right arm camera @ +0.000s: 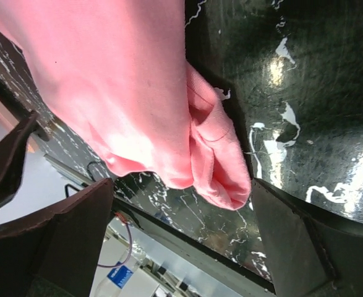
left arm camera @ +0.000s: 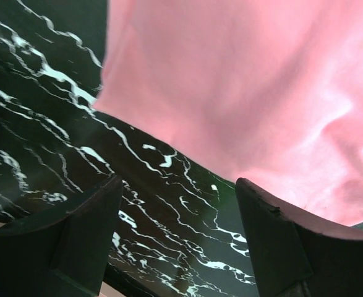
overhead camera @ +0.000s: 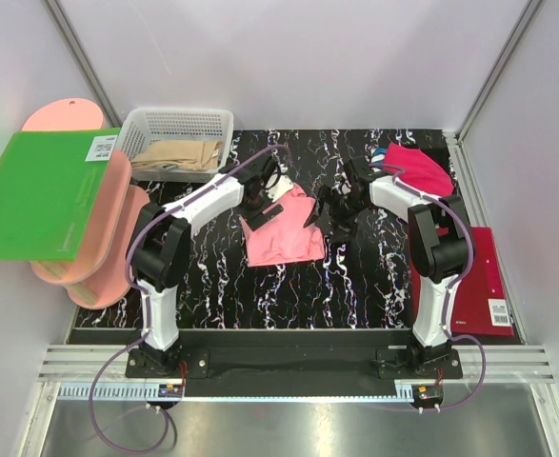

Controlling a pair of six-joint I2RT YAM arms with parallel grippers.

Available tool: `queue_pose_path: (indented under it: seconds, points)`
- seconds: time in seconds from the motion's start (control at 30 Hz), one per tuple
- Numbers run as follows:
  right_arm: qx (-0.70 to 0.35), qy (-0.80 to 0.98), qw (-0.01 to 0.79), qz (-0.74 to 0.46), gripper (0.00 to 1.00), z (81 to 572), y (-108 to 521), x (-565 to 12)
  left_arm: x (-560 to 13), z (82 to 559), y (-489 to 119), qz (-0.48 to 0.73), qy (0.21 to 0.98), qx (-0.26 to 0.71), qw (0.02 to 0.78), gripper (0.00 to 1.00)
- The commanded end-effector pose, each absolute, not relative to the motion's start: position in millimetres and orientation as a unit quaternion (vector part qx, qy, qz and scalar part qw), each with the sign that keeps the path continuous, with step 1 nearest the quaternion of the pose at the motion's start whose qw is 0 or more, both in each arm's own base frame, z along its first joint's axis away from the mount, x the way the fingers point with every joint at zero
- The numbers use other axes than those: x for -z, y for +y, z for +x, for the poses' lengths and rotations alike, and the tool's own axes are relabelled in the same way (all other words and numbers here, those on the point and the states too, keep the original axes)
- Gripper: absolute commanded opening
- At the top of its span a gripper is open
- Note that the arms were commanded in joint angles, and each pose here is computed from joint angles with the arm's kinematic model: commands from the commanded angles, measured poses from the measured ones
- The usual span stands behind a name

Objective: Fold and stack the t-shirts

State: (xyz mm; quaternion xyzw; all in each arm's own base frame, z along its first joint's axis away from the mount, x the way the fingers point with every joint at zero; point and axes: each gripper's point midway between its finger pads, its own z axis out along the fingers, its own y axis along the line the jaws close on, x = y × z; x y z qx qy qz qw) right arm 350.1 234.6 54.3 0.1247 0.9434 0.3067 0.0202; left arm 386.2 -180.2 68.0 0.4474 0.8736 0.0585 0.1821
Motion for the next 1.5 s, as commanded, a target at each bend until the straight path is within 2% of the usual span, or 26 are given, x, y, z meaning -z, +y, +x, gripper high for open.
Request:
queue_pose_path:
  seconds: [0.0, 0.13, 0.37, 0.57, 1.17, 1.37, 1.47]
  points:
    - [-0.288, 0.951, 0.063, 0.098, 1.0, 360.9, 224.8, -65.4, -111.9, 383.3, -183.9, 0.454, 0.862, -0.063, 0.217, 0.82]
    - [-0.279, 0.953, 0.063, 0.101, 1.0, 378.3, 222.1, -51.0, -126.2, 365.6, -192.1, 0.448, 0.863, -0.027, 0.23, 0.84]
    - [-0.288, 0.951, 0.053, 0.097, 1.0, 404.4, 230.7, -29.6, -75.6, 333.7, -208.9, 0.452, 0.877, 0.004, 0.16, 0.81]
    - [-0.309, 0.945, 0.032, 0.105, 1.0, 409.4, 240.9, -12.9, -52.7, 332.5, -219.2, 0.445, 0.883, 0.019, 0.148, 0.79]
    - [-0.381, 0.914, -0.01, 0.137, 1.0, 371.7, 255.1, 32.5, -31.9, 328.7, -226.8, 0.461, 0.876, 0.035, 0.139, 0.76]
    - [-0.372, 0.925, -0.002, 0.081, 1.0, 363.6, 277.2, 34.0, -30.4, 328.8, -225.5, 0.466, 0.874, 0.03, 0.137, 0.76]
    - [-0.365, 0.928, -0.018, 0.071, 0.89, 360.9, 285.1, 42.6, -30.9, 328.0, -226.3, 0.467, 0.873, 0.031, 0.137, 0.76]
